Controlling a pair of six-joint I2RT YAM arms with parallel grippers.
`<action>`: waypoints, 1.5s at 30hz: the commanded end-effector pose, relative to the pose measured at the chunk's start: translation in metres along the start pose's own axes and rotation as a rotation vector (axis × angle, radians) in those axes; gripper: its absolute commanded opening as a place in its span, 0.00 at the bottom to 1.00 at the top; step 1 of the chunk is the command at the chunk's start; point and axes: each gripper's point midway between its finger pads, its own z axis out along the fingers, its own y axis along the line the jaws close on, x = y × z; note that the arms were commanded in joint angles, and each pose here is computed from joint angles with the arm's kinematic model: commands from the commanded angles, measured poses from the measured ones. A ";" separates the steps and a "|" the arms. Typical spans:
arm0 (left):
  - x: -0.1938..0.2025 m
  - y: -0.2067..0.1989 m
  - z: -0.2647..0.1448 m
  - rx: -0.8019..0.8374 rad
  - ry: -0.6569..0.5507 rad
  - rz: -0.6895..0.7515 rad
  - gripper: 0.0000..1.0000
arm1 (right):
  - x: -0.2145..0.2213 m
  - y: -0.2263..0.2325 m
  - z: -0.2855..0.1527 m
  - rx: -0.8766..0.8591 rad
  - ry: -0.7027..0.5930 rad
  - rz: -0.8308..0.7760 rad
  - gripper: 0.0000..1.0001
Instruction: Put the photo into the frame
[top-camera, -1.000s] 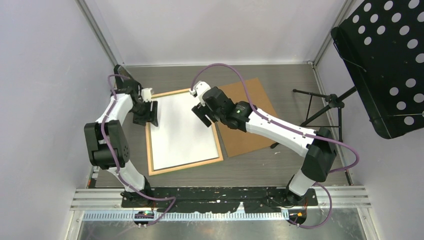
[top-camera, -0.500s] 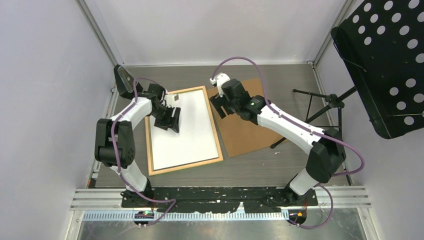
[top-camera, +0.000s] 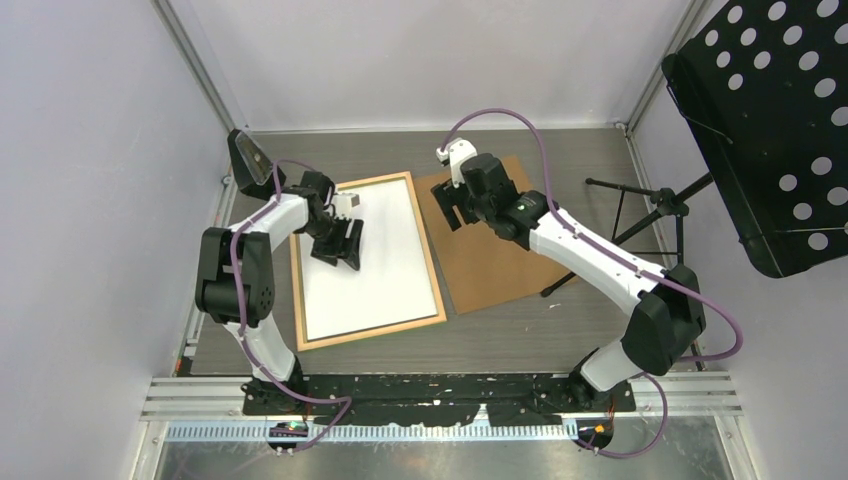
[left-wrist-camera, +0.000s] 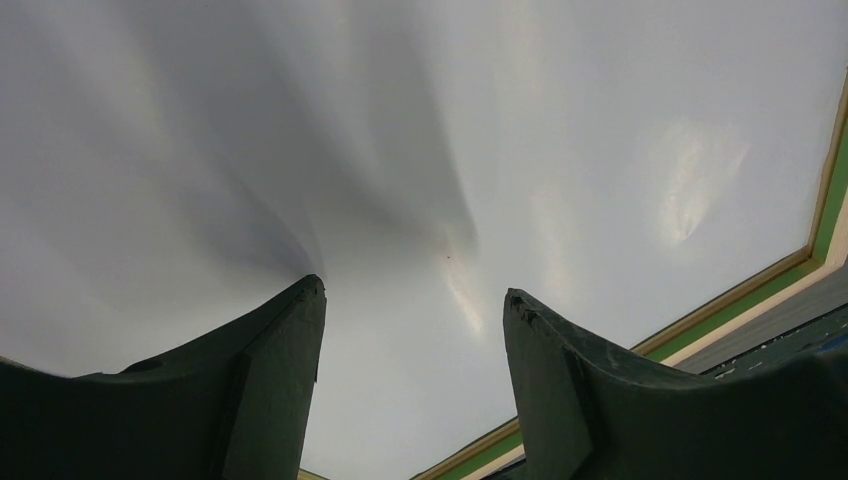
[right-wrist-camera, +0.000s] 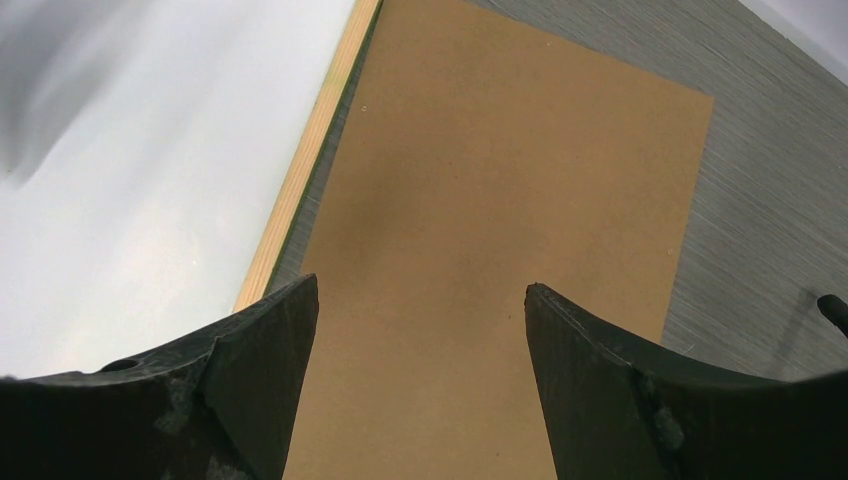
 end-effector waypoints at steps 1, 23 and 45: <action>-0.006 0.001 -0.004 -0.027 -0.020 -0.003 0.65 | -0.025 -0.008 -0.015 -0.004 -0.097 0.045 0.82; 0.004 0.007 -0.005 -0.112 -0.009 -0.039 0.65 | -0.024 -0.014 -0.021 -0.018 -0.115 0.075 0.81; -0.038 -0.027 -0.060 -0.038 -0.206 0.044 0.69 | 0.031 -0.092 0.013 0.124 0.014 0.219 0.82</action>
